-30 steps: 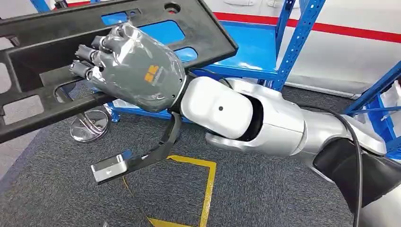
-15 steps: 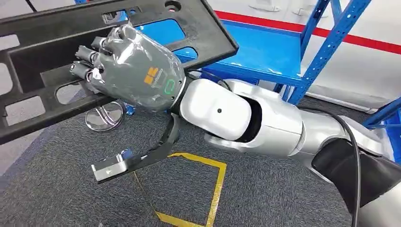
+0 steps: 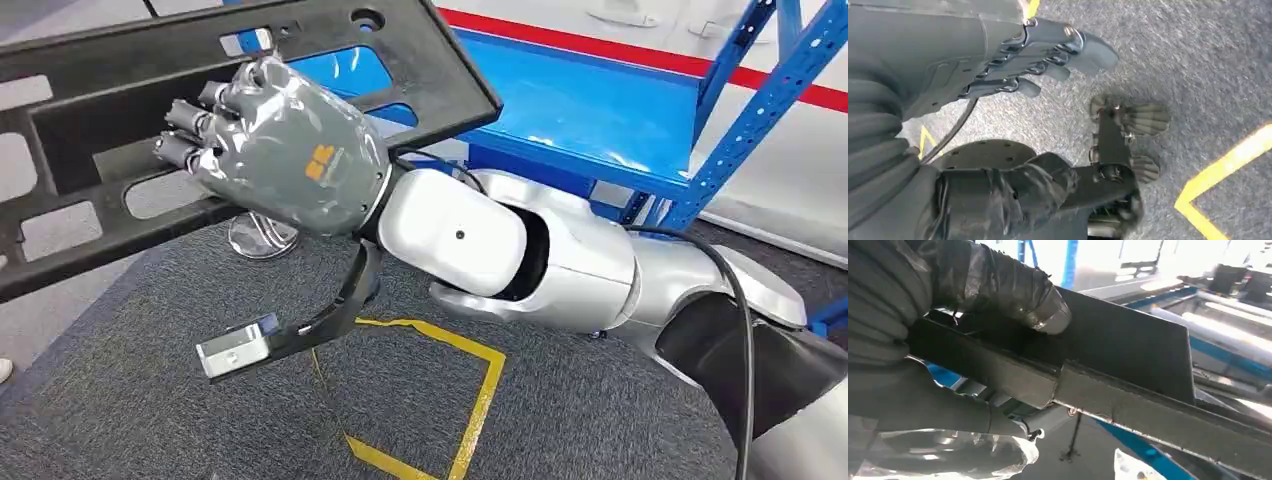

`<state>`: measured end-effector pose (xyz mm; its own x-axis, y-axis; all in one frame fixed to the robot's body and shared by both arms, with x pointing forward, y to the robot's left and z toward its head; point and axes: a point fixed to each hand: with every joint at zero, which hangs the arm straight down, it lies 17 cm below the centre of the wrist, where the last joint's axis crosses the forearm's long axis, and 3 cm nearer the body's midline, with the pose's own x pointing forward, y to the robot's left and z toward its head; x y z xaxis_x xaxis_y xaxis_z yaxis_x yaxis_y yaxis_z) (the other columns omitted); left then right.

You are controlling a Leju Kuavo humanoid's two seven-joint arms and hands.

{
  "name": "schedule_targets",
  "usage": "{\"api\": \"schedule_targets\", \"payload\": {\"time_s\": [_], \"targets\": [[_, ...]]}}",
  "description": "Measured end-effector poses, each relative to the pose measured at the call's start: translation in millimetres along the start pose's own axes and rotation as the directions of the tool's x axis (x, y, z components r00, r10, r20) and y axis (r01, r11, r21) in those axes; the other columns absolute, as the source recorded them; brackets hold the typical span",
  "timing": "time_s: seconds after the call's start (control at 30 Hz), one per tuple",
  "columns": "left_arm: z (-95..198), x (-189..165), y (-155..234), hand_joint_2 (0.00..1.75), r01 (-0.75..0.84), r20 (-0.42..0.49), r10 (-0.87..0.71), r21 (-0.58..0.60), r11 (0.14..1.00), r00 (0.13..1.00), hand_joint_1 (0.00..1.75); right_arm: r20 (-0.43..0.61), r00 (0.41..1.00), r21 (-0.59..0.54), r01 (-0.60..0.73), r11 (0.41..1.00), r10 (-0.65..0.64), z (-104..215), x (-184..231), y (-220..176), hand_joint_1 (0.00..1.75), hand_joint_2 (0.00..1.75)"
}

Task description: Take the parts from the cabinet and place them on the table.

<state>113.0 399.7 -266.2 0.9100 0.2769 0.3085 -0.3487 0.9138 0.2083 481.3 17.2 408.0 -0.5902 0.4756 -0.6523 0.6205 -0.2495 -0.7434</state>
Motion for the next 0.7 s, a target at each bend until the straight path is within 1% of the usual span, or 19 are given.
{"api": "schedule_targets", "payload": {"time_s": [0.37, 0.57, 0.63, 0.7], "targets": [[-0.6, -4.1, 4.3, 1.75, -0.005, -0.027, 0.005, 0.01, 1.0, 1.0, 0.0, 0.002, 1.0, 0.013, -0.008, 1.0, 0.008, -0.4, -1.6, 1.9, 1.75, 1.75], [-0.2, -6.3, 3.3, 1.75, -0.016, -0.035, 0.016, 0.005, 1.0, 0.999, 0.0, -0.012, 1.0, 0.064, -0.007, 0.998, 0.008, 1.1, -9.3, 17.1, 1.75, 1.75], [0.0, -7.3, 2.6, 1.75, -0.018, -0.036, 0.018, 0.002, 1.0, 0.999, 0.0, -0.027, 1.0, 0.098, -0.005, 0.995, 0.007, 1.4, -20.8, 25.5, 1.75, 1.75], [0.4, -6.0, -0.2, 1.75, -0.02, -0.03, 0.019, -0.011, 1.0, 0.999, 0.0, -0.064, 0.997, 0.146, -0.027, 0.989, 0.037, 0.0, -56.6, 29.9, 1.75, 1.75]]}}
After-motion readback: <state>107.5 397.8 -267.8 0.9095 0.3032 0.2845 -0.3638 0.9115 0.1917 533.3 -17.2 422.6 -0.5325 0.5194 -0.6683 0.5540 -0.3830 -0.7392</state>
